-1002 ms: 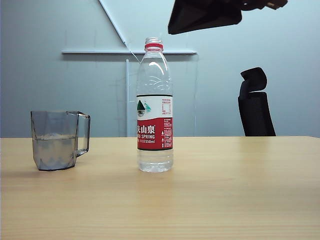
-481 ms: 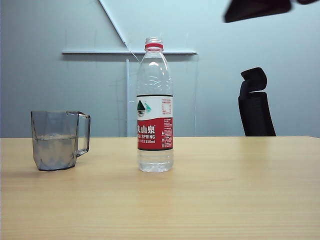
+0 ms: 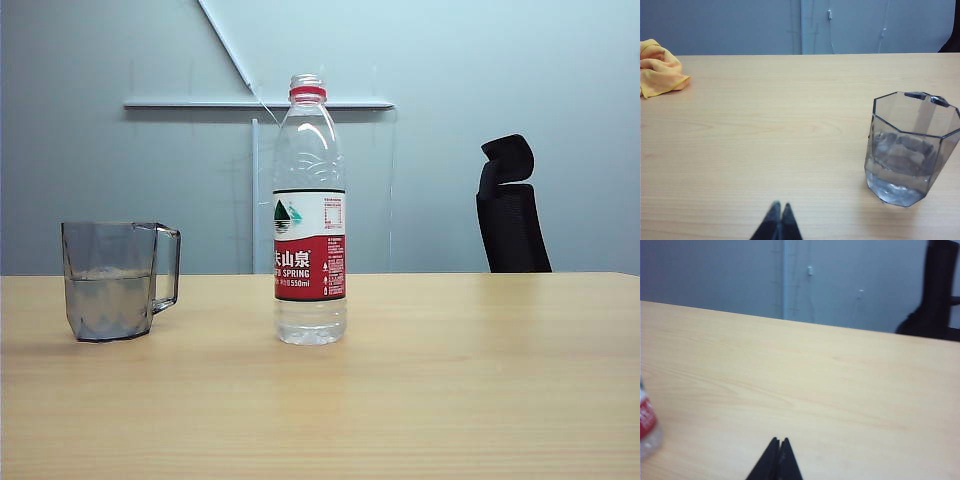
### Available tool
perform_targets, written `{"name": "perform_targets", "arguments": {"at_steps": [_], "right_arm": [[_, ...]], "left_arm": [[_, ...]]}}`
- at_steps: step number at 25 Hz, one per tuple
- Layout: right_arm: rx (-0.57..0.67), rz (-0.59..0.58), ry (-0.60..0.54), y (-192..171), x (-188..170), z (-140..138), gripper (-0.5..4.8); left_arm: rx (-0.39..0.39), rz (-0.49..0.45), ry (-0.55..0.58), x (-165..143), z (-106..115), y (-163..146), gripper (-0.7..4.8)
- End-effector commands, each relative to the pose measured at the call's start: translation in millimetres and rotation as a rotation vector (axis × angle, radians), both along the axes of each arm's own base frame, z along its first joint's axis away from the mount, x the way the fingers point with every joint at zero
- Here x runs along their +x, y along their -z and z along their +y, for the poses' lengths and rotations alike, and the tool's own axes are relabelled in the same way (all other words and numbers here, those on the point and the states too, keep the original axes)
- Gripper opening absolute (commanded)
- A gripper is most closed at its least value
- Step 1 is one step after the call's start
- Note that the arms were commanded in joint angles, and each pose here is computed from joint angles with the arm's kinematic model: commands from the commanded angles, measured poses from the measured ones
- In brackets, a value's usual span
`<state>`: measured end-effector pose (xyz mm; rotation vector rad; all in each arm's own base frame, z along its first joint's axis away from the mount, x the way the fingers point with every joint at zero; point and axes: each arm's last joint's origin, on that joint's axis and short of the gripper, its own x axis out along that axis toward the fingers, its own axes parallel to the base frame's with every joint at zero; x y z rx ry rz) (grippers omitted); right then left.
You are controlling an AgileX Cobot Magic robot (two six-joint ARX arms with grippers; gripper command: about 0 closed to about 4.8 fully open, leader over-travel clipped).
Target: Pick up the mineral water bottle on the table and pour water into the mug until it's half full.
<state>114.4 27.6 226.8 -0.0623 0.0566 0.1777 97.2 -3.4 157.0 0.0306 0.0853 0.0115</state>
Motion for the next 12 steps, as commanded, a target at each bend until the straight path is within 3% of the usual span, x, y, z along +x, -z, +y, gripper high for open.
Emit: {"name": "perform_targets", "arguments": {"at_steps": [1, 8, 12], "right_arm": [[0.021, -0.042, -0.019, 18.3, -9.2, -5.6, -0.07], [0.048, -0.124, 0.022, 49.3, -19.9, -16.7, -0.07], [0.041, -0.074, 0.045, 56.1, -18.6, -18.8, -0.07]], "left_arm": [[-0.004, -0.015, 0.002, 0.0, -0.1, -2.0, -0.02], [-0.004, -0.015, 0.002, 0.0, -0.1, -2.0, -0.02], [-0.004, -0.015, 0.002, 0.0, -0.1, -2.0, -0.02]]}}
